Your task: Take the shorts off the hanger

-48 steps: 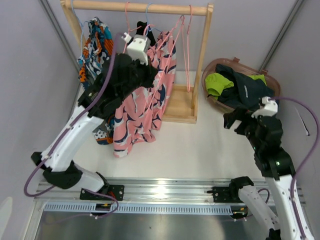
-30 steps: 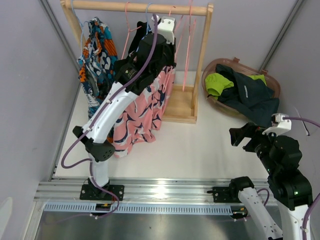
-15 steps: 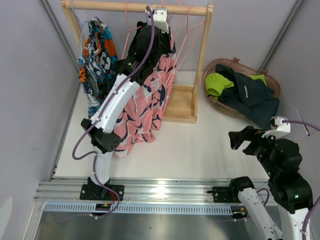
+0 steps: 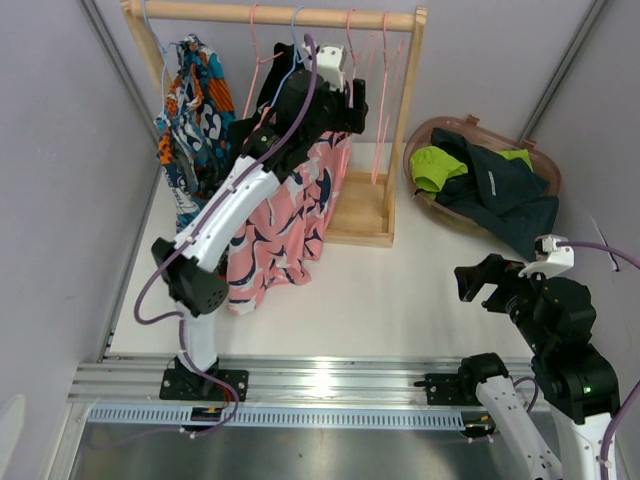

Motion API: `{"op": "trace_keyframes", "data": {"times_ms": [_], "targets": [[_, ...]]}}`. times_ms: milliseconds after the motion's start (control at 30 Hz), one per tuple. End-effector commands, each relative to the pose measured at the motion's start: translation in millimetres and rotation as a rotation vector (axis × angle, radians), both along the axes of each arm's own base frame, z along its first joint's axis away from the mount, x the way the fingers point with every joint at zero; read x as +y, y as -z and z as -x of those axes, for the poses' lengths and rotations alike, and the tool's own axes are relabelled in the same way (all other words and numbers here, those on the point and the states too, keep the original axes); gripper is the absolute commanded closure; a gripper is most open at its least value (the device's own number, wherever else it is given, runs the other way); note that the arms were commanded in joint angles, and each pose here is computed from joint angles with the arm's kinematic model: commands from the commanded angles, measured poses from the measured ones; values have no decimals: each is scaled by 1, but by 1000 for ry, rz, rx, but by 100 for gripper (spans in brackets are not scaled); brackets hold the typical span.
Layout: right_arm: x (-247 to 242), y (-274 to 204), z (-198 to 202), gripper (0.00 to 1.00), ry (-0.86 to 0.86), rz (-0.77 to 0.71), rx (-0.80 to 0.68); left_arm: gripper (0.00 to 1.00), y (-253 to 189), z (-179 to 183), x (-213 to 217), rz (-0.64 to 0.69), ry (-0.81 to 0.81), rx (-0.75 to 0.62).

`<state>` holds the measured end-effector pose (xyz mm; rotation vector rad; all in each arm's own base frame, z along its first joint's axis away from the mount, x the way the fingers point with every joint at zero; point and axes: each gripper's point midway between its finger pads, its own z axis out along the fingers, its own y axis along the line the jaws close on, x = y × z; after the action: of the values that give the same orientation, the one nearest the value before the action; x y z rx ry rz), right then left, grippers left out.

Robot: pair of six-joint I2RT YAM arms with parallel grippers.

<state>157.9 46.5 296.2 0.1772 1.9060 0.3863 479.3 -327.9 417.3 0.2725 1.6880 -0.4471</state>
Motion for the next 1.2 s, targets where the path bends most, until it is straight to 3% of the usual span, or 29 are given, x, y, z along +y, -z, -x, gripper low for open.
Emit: {"op": "trace_keyframes", "data": {"times_ms": [0, 167, 200, 233, 367, 1167], "targets": [[-1, -8, 1, 1, -7, 5, -47, 2, -67, 53, 34, 84, 10, -96], [-1, -8, 2, 1, -3, 2, -55, 1, -90, 107, 77, 77, 0, -122], [-1, -7, 2, 1, -3, 2, -55, 1, -76, 110, 82, 51, -8, -111], [-1, -7, 2, 1, -2, 2, -56, 1, -102, 127, 98, 84, -19, -176], [-3, -7, 2, 1, 5, 3, -63, 1, -126, 139, 127, 33, -71, -246], [1, -8, 7, 1, -23, 0, -76, 1, -111, 52, 130, -58, -183, -182]]}}
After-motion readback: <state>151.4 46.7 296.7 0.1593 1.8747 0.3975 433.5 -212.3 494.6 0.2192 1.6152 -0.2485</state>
